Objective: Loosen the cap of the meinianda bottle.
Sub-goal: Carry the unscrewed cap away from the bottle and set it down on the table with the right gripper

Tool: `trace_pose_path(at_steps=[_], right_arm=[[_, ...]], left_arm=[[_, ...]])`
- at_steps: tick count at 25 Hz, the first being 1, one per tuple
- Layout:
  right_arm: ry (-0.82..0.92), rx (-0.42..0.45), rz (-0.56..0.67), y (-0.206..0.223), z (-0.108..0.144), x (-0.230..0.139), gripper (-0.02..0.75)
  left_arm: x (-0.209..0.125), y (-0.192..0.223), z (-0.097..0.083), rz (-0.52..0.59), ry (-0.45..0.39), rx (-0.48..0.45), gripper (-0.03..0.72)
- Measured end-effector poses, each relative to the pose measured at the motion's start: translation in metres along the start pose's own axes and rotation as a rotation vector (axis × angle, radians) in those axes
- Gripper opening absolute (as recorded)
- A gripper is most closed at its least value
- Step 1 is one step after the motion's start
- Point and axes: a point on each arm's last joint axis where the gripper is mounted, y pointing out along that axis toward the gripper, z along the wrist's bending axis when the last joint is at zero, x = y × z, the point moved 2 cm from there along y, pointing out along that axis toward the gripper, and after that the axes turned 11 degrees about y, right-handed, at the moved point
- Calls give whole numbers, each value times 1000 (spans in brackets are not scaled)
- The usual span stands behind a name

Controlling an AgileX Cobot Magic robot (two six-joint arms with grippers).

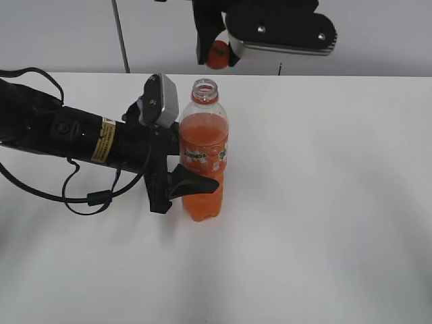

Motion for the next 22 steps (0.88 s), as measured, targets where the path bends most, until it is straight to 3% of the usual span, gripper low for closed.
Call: trace_pose_path(at_steps=[4,9,15,22], right_arm=[[143,26,65,-14,6,-4,262],[585,50,226,-40,19,-14,262],[1251,-24,410,-56,32,-24,262],[1881,-172,452,-57,35,-26,262]], left_arm=[[0,0,0,0,1,-1,428],[0,0,0,-1,1,-1,428],[0,0,0,0,1,-1,428],[-1,0,0,7,-1,4,428]])
